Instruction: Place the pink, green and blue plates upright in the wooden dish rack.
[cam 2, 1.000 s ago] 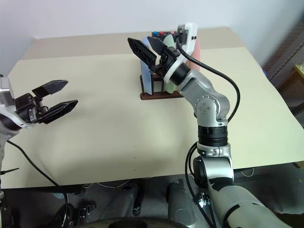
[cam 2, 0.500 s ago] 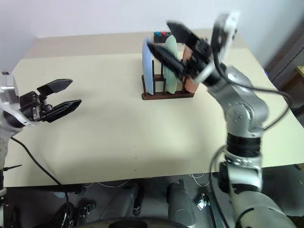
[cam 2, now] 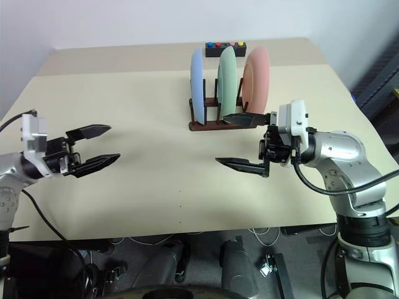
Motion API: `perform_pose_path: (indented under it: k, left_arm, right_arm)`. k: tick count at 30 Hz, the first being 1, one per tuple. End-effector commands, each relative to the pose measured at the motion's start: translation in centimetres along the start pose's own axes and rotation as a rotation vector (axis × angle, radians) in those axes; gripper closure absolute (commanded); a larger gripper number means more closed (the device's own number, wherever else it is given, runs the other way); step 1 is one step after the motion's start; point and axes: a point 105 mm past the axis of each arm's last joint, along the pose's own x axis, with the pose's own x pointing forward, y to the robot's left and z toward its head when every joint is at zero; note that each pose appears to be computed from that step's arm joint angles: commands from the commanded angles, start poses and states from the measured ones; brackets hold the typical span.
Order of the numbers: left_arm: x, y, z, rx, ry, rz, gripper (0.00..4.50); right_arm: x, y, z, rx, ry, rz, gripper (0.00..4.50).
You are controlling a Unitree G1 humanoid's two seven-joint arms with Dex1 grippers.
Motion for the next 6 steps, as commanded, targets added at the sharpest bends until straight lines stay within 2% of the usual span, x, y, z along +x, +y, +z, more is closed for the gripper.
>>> perform_pose_path:
  k: [1,6]
  left_arm:
    - [0.7,-0.1,0.2,0.012,-0.005,-0.043,0.00]
    - [2.4,0.1,-0.5,-0.022,-0.027,-0.112,0.00]
  right_arm:
    - [-0.1,0.5,1.2,-0.051,0.000,-0.018,0.02]
    - [-0.2,0.9,1.6,-0.049,0.016,-0.059,0.02]
